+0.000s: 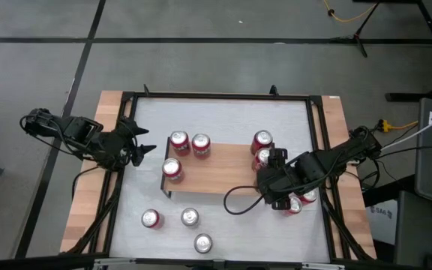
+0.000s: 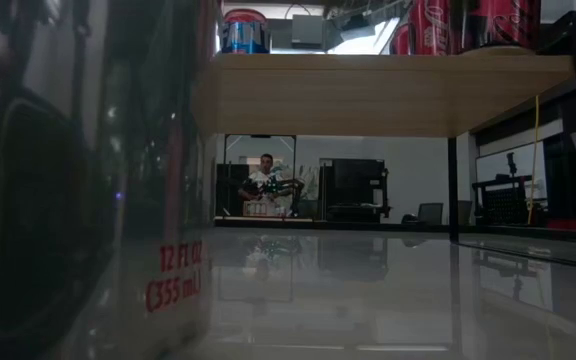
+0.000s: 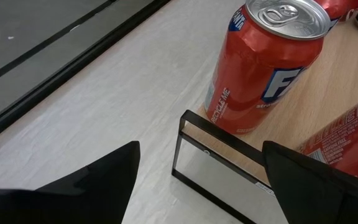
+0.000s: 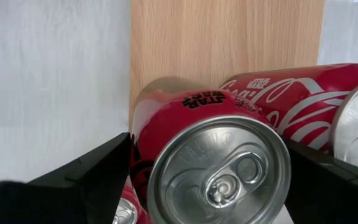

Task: Place canned beverage on shelf
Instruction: Put the red black soda can on the shelf

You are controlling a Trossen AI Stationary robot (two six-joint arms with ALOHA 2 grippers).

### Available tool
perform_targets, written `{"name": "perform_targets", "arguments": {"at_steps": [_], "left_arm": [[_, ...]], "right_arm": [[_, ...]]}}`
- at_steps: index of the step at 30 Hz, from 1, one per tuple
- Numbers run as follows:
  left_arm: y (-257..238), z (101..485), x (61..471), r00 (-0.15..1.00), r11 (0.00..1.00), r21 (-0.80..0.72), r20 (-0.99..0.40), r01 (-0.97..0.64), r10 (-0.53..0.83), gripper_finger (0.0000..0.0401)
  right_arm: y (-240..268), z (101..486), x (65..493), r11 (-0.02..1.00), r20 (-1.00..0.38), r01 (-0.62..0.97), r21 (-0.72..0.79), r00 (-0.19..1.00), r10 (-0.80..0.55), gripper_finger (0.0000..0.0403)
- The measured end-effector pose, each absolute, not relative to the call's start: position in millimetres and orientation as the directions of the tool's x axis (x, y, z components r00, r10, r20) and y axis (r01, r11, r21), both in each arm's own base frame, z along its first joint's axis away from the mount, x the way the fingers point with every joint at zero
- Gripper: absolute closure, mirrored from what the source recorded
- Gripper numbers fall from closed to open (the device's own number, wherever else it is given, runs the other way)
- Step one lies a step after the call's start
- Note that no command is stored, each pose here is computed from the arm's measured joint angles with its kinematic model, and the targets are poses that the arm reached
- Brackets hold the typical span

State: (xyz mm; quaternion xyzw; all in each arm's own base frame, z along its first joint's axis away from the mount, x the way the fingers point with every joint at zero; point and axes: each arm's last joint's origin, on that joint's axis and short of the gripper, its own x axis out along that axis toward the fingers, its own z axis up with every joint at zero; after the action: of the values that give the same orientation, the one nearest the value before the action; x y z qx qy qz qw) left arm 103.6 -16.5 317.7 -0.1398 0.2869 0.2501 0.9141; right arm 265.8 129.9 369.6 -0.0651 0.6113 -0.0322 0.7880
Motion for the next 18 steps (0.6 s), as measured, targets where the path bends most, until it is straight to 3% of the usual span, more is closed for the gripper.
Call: {"name": "perform_targets", "arguments": {"at_steps": [18], "left_arm": [[-16.5, 317.6, 103.7, 0.710, 0.836, -0.112, -0.595, -0.538, 0.377, 0.0073]], "right_arm": [[129.6, 369.4, 266.2, 0.987, -0.955, -0.025, -0.159, 0.257, -0.147, 0.0056]]}}
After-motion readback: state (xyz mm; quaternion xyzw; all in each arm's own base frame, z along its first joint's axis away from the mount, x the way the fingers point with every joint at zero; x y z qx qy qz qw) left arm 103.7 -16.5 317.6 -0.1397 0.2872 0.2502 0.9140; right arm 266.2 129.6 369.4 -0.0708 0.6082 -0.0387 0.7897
